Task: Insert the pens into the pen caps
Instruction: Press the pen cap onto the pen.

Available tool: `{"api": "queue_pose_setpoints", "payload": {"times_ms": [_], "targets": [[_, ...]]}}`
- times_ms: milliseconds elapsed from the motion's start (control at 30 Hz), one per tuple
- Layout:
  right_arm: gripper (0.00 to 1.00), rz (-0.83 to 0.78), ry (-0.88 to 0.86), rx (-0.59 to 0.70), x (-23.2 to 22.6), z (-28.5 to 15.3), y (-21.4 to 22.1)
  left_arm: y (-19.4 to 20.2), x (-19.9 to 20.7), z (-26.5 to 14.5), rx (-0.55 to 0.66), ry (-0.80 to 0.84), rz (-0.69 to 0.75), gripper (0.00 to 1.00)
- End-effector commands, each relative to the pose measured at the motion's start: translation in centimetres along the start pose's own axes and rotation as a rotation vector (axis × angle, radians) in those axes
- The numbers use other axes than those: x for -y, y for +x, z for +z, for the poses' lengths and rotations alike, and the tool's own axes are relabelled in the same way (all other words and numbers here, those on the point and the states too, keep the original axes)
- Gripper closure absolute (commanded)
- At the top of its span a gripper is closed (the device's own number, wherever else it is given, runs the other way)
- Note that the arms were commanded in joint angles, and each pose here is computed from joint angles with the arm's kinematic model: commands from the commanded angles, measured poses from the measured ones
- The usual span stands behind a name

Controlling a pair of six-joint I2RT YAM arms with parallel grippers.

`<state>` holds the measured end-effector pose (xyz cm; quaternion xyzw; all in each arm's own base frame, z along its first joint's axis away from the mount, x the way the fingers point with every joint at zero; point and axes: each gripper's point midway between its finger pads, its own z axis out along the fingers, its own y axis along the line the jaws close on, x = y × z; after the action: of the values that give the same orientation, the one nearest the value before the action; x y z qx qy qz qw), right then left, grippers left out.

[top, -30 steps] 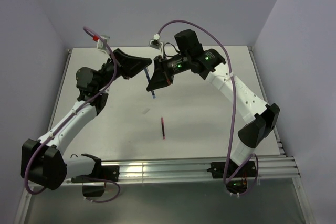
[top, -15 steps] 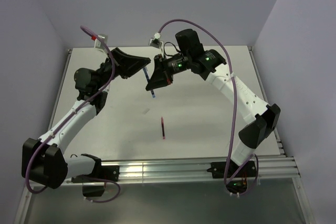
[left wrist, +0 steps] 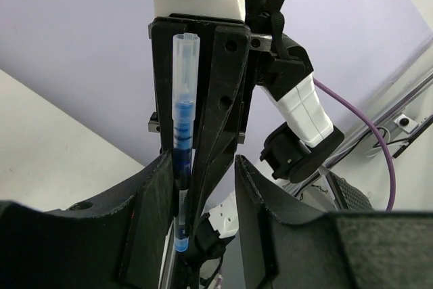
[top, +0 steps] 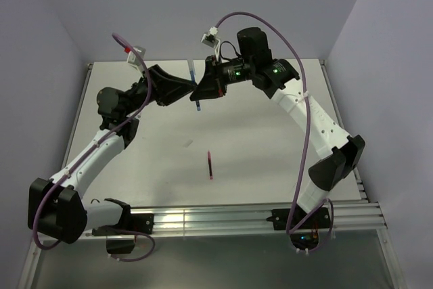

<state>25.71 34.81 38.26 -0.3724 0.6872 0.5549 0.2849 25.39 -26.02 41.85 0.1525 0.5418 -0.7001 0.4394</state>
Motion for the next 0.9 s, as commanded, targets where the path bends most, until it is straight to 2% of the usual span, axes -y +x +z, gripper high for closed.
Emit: {"api": "queue_pose_setpoints", "payload": {"times_ms": [0,233,333,367,433,633,867], "targets": [[1.0,-0.196,0.096,0.195,0.0,-1.9,-6.2,4.0,3.6,-1.2,-0.211,0.126,-0.018,0.56],[1.0,-0.208,0.075,0.178,-0.4,-2.0,-5.3,3.2,3.2,-1.5,-0.169,0.111,-0.018,0.6],[1.0,-0.209,0.056,0.171,-0.7,-2.0,-5.0,3.1,3.4,-1.4,-0.164,0.122,-0.014,0.67],[1.0,-0.207,0.051,0.167,-0.7,-1.9,-4.9,2.9,3.6,-1.4,-0.162,0.124,-0.009,0.72],[1.0,-0.205,0.037,0.16,-0.9,-1.8,-4.6,2.8,3.7,-1.3,-0.157,0.128,-0.011,0.74],[1.0,-0.197,0.025,0.143,-0.9,-1.5,-3.8,2.6,3.9,-1.2,-0.151,0.141,-0.009,0.69],[1.0,-0.192,0.014,0.132,-0.9,-1.2,-3.4,2.3,3.8,-0.9,-0.143,0.145,-0.01,0.73]]}}
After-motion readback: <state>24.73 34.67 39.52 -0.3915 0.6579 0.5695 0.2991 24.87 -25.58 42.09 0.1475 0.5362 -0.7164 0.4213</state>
